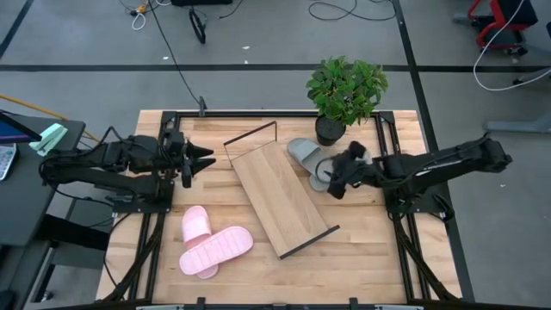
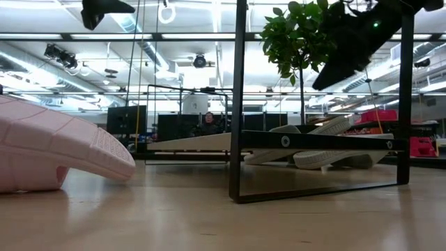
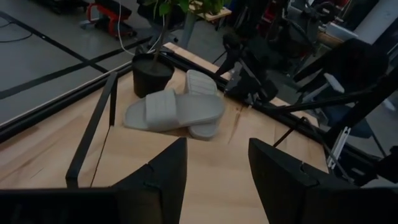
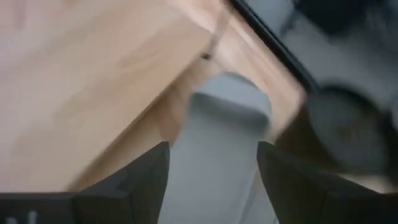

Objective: Pick and place slides into the shelf
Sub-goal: Put the left gray slide on the shelf

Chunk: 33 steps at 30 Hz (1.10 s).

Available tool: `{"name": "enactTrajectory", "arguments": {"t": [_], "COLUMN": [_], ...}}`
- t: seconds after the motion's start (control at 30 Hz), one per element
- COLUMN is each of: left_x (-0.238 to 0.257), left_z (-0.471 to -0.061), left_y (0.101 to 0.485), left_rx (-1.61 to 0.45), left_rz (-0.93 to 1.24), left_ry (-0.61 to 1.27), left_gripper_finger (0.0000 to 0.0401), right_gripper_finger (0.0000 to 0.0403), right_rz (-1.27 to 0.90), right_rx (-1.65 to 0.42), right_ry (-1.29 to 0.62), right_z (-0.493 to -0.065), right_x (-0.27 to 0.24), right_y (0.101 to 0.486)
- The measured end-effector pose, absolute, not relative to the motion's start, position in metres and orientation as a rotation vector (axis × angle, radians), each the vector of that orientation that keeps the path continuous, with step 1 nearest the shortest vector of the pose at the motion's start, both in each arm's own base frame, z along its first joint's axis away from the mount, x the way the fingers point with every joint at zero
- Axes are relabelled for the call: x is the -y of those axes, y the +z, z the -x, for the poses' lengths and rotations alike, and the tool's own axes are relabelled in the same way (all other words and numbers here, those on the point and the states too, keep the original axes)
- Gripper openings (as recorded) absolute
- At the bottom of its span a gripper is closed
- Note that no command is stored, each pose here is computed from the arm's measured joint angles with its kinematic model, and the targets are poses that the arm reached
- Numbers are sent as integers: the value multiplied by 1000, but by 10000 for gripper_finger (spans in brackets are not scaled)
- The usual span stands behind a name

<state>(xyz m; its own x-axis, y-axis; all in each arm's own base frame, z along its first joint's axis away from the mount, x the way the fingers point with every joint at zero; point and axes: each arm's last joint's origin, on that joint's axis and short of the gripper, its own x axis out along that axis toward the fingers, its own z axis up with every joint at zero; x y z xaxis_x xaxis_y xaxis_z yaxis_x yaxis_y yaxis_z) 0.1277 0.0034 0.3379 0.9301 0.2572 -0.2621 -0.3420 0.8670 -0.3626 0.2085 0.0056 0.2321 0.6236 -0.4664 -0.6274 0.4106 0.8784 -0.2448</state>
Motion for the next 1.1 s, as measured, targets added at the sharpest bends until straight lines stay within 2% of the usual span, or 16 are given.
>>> {"name": "enactTrajectory", "arguments": {"t": [0.13,0.3,0.63,0.83,1.0,1.1], "left_x": [-3,-3,-3,-3,-3,-3], "left_z": [-128,-128,-128,-128,-128,-128], "left_y": [338,338,338,338,338,338], "left_rx": [-214,-214,-213,-213,-213,-212], "left_rz": [399,398,396,396,399,404], "left_ry": [315,315,315,315,315,316], "left_gripper_finger": [172,176,175,172,175,176], "right_gripper_finger": [248,246,244,244,244,244], "right_rz": [427,676,583,652,671,608], "right_rx": [-858,-970,-1041,-1083,-1105,-1123], "right_ry": [-351,-375,-357,-333,-333,-359], "right_z": [-220,-231,-264,-282,-282,-274], "right_x": [-10,-3,25,37,44,44], "right_y": [221,211,204,203,204,208]}}
